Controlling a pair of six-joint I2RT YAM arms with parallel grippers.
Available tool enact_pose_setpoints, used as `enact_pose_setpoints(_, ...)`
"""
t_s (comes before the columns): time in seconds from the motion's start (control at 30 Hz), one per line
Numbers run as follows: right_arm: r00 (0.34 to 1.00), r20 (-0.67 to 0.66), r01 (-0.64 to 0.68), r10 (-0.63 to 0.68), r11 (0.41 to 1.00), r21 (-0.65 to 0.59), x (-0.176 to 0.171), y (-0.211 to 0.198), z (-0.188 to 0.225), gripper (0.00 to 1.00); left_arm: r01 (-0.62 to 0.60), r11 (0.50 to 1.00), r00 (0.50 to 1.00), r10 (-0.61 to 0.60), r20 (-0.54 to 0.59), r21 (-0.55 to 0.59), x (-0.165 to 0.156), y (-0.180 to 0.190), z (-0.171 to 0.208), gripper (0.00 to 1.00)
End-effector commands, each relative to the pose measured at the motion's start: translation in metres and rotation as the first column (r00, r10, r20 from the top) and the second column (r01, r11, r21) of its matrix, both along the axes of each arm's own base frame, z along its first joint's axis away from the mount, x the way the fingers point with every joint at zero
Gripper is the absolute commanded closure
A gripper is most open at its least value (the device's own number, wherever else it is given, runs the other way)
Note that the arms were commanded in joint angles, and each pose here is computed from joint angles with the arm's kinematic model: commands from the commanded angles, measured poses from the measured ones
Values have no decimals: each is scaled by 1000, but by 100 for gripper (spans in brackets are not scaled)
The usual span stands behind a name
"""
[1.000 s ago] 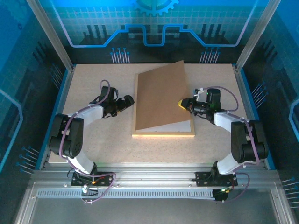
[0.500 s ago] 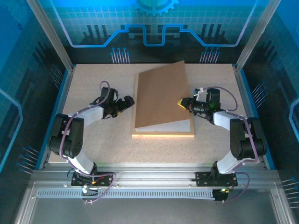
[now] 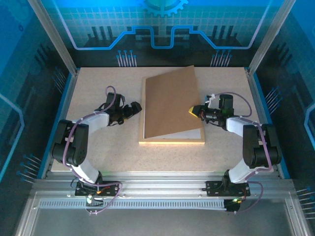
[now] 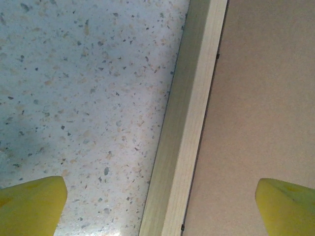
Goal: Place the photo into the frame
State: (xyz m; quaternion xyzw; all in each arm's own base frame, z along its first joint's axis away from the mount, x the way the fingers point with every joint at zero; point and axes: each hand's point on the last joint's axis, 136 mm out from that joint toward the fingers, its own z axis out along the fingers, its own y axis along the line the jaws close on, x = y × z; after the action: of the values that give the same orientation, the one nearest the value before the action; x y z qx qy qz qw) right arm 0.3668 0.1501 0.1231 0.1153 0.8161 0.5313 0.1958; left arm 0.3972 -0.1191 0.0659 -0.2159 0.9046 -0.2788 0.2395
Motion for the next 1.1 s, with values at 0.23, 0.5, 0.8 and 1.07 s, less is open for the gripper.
enact_pose_setpoints(0.23, 999, 49, -24, 23, 999, 25, -3, 3, 18, 100, 4, 999, 1000, -5, -8, -32, 0, -6, -2, 1)
enact_pose_setpoints(0.5, 1000, 16, 4, -5, 999, 41, -6, 3, 14, 100, 15, 999, 1000, -15, -9, -38, -1, -13, -5, 1)
enact_pose_setpoints(0.8, 1000, 19, 16, -17, 999, 45, -4, 4, 13, 100, 33, 998, 999, -33, -13, -48, 0, -21, -8, 1)
enact_pose_setpoints(1.07, 1000, 22, 2, -4, 996, 94, 7, 10, 10, 100, 54, 997, 998, -55, -16, -60, 1, -32, -11, 1)
